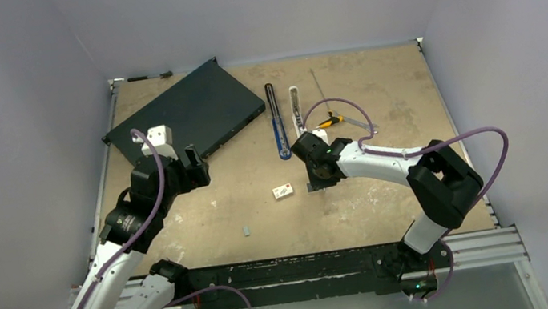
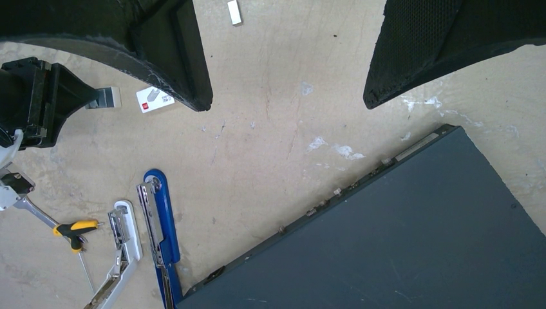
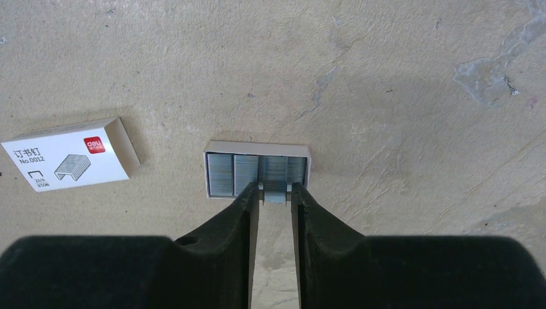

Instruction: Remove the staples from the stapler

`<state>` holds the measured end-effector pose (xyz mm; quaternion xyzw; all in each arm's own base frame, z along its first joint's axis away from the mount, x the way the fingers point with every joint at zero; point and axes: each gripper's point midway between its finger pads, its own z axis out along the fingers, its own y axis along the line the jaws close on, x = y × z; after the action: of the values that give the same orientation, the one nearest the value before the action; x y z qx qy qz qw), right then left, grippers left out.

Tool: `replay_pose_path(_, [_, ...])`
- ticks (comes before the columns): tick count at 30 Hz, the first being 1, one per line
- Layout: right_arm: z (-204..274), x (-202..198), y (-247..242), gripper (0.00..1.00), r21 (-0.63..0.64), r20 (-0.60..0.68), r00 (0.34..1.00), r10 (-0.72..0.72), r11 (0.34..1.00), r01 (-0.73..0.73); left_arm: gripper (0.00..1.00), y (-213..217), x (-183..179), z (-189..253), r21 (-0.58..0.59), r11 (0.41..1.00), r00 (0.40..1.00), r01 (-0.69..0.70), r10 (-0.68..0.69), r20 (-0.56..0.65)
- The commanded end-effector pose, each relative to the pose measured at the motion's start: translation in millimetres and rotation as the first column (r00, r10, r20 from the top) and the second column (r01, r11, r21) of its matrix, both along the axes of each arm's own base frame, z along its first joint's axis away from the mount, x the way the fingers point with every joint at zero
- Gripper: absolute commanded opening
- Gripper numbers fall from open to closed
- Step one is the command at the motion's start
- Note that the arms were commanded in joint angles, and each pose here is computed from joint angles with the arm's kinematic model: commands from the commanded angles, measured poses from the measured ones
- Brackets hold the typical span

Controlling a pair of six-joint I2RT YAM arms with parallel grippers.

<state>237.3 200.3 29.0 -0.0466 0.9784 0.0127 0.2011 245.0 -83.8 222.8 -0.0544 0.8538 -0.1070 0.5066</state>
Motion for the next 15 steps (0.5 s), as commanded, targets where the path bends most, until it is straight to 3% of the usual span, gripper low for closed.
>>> replay_pose_path(1, [3, 2, -4, 0.28, -0.011, 0.015, 1.000, -0.004, 1.000, 0.004, 0.86, 0, 4, 1, 0.006, 1.000, 1.000, 0.006, -0.006, 0.017])
replay_pose_path(15, [34, 4, -2, 0.32, 0.034, 0.064, 0.998, -0.020, 0.999, 0.018, 0.86, 0, 4, 2, 0.004, 1.000, 1.000, 0.007, -0.007, 0.018])
